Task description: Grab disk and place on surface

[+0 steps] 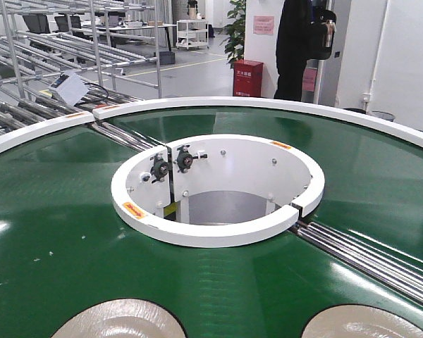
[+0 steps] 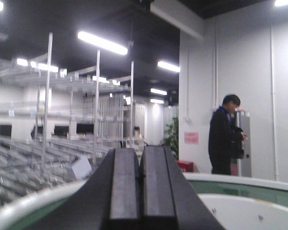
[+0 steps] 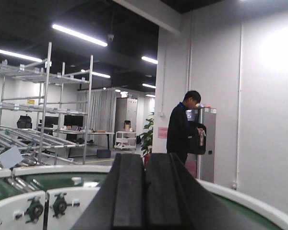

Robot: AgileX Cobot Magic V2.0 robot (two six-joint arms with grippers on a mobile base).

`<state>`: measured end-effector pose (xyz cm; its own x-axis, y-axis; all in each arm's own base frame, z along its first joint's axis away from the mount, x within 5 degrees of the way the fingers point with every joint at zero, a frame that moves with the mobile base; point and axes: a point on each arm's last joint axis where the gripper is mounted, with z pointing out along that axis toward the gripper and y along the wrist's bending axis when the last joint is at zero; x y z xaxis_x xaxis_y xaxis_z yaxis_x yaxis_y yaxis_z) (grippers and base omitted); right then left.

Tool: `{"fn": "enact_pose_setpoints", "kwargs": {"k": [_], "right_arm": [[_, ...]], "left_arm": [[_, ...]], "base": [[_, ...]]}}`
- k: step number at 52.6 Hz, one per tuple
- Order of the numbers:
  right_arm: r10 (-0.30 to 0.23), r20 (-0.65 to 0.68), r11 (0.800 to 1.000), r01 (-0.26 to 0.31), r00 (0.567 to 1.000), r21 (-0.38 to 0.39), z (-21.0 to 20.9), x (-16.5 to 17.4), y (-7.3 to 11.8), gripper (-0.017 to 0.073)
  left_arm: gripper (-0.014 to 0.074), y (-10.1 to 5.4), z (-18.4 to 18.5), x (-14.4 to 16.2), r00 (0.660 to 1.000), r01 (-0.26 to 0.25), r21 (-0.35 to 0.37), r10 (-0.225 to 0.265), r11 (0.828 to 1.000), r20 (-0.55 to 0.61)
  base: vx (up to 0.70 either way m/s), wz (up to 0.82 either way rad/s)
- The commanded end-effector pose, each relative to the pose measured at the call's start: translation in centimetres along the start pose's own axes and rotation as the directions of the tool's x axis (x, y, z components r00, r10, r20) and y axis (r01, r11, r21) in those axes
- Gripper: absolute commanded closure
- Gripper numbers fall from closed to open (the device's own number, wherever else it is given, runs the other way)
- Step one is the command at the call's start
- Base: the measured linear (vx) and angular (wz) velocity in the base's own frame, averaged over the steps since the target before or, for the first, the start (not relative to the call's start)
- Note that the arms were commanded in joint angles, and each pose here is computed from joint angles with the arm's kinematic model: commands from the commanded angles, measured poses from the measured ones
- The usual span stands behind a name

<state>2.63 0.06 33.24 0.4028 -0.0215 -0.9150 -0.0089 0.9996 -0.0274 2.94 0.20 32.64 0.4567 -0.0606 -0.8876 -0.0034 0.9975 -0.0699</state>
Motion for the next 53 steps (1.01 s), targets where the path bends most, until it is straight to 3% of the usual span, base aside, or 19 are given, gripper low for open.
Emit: {"fn": "enact_pose_setpoints", "kwargs": {"k": [1, 8, 17, 27, 34, 41, 53], "right_arm": [[-0.013, 0.018, 1.0, 0.013, 1.0, 0.009, 2.4, -5.2, -0.2, 0.0568], [-0.012, -0.049, 1.0, 0.013, 0.999, 0.01, 6.7, -7.7, -0.3, 0.0568], [-0.012, -0.121, 1.0, 0.013, 0.993, 0.003, 11.6, -6.8, -0.3, 0.0568], [-0.011, -0.242, 1.0, 0.011, 0.97, -0.001, 14.6, -3.8, -0.2, 0.0564], [-0.008, -0.293, 1.0, 0.009, 0.956, 0.0, 14.9, -3.0, -0.2, 0.0519], [-0.008, -0.333, 1.0, 0.009, 0.943, 0.001, 14.8, -2.6, -0.3, 0.0384], [-0.008, -0.357, 1.0, 0.008, 0.934, 0.0, 14.7, -2.4, -0.2, -0.0057]], "left_arm": [[0.0593, -0.4, 2.7, -4.4, 0.997, -0.07, 0.011, 0.07, 0.997, 0.017], [0.0593, -0.7, 7.6, -5.7, 0.992, -0.082, 0.018, 0.083, 0.996, -0.096], [0.0593, -0.6, 12.9, -3.1, 0.967, -0.08, 0.018, 0.081, 0.997, -0.24], [0.0584, -0.4, 15.0, -0.5, 0.946, -0.075, 0.013, 0.076, 0.997, -0.317], [0.0524, -0.7, 15.3, 0.1, 0.939, -0.068, 0.028, 0.073, 0.997, -0.335], [0.0416, -0.8, 15.5, 0.3, 0.936, -0.063, 0.039, 0.072, 0.997, -0.345], [0.0083, -0.9, 15.3, 0.8, 0.917, -0.058, 0.048, 0.073, 0.997, -0.393]], "base": [[0.0, 0.0], [0.0, 0.0], [0.0, 0.0], [0.0, 0.0], [0.0, 0.0], [0.0, 0.0], [0.0, 0.0]]}}
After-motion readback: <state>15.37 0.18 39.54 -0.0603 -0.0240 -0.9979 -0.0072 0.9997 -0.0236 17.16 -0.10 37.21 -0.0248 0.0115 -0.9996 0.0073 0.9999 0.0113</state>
